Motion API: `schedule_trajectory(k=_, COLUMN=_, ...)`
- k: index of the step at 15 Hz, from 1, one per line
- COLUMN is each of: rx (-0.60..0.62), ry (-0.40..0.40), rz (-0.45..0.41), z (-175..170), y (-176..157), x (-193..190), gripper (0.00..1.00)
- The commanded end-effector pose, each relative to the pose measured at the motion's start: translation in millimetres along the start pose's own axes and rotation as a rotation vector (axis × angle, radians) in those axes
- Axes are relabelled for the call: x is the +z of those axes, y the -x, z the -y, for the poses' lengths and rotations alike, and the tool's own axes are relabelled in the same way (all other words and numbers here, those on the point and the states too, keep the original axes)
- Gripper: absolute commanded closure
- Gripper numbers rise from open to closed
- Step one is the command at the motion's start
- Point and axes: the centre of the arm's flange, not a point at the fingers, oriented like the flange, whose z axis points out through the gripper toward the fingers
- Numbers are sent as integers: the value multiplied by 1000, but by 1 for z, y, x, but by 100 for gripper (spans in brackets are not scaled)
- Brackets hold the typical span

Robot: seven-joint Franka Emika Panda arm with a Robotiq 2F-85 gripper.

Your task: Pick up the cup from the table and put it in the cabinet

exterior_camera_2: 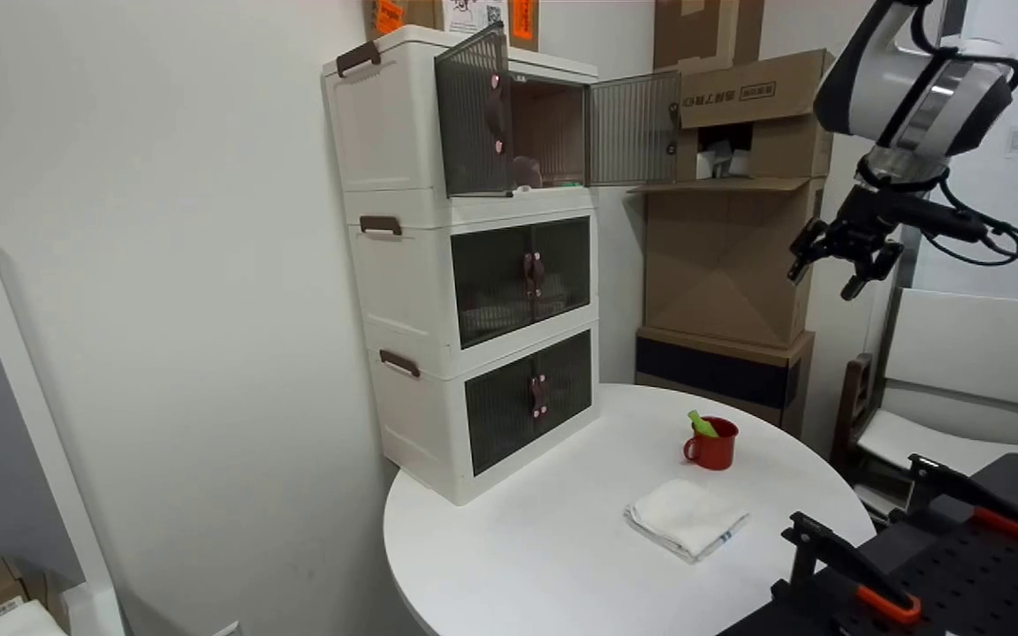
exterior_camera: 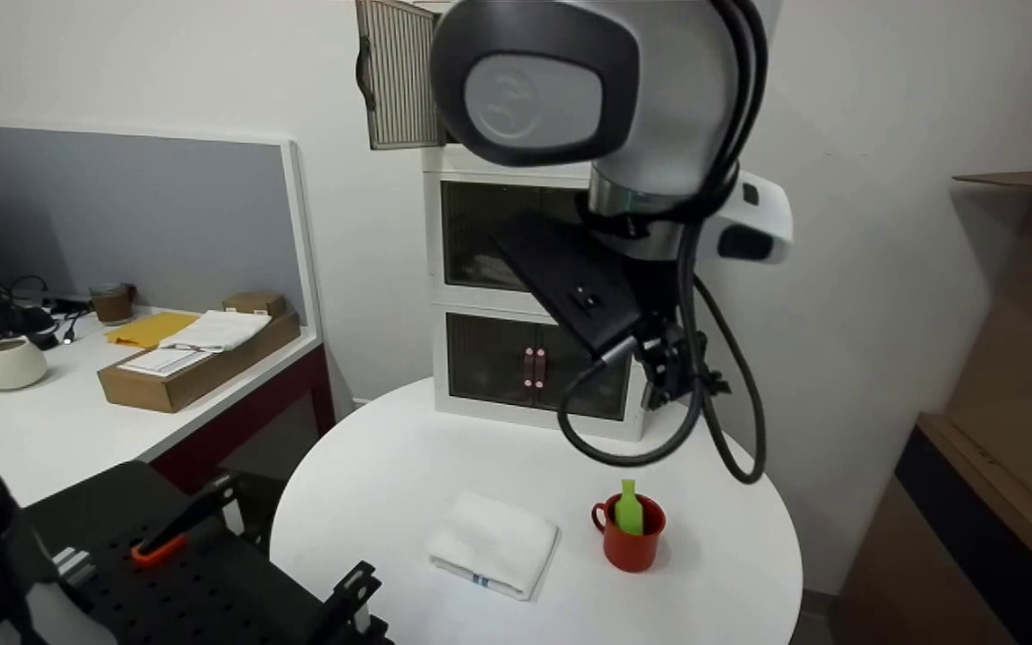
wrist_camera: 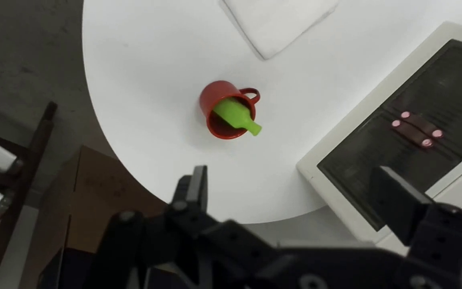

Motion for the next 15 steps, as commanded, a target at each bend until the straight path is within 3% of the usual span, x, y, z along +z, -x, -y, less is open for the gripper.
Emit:
schedule_trajectory(k=1, rx=49, ry=43, rz=4, z=-33, y=-46, x=65, gripper=0)
schedule_trajectory(k=10, rx=157, ry=110, rz=94, z=-74, y=-68, x=207, gripper=0)
schedule_trajectory(k=15, rx=188, ry=64, rz=104, z=-104, y=-81, x=309, gripper=0)
